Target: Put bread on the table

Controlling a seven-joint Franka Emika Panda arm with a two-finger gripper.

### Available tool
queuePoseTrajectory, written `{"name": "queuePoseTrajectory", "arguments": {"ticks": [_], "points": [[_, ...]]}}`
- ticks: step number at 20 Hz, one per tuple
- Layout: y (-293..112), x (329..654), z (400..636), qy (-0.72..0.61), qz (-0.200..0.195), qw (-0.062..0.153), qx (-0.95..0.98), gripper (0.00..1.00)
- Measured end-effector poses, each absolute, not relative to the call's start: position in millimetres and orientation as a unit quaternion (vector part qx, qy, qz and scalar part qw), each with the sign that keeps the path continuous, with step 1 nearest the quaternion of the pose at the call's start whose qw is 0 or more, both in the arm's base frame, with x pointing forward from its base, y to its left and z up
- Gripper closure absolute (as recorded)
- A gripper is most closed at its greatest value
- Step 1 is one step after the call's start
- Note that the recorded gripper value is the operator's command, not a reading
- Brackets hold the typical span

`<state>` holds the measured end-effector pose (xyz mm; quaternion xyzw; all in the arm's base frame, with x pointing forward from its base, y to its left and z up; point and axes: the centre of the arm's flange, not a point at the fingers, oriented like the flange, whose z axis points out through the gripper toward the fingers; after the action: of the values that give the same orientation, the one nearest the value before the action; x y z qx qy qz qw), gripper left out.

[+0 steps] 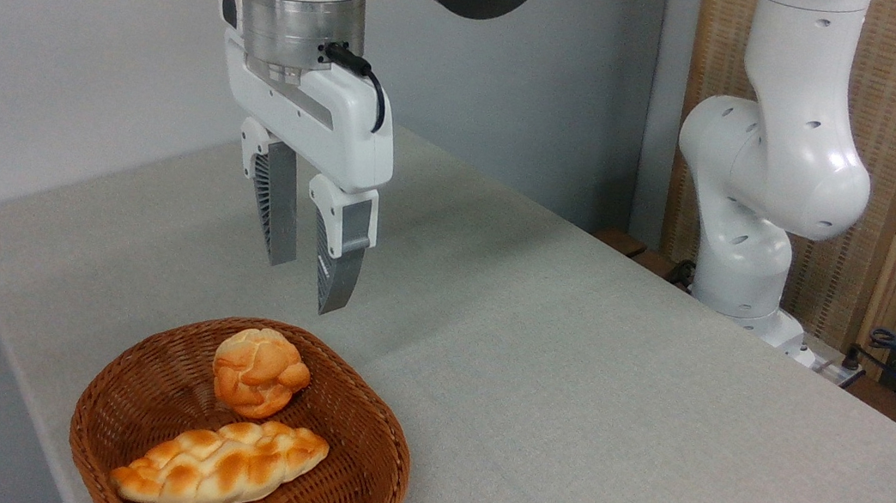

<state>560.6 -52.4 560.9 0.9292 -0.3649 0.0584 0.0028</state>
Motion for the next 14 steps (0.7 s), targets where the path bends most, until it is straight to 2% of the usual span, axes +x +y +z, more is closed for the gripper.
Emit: {"name": "queuePoseTrajectory", "arguments": {"ticks": [2,6,14], "points": [[-51,562,564,-0.364,0.064,0.001,0.929,0.0],[-52,565,584,-0.367,0.086,-0.006,0.926,0.0],[-56,568,578,-0.37,0.08,-0.004,0.926,0.0]]}}
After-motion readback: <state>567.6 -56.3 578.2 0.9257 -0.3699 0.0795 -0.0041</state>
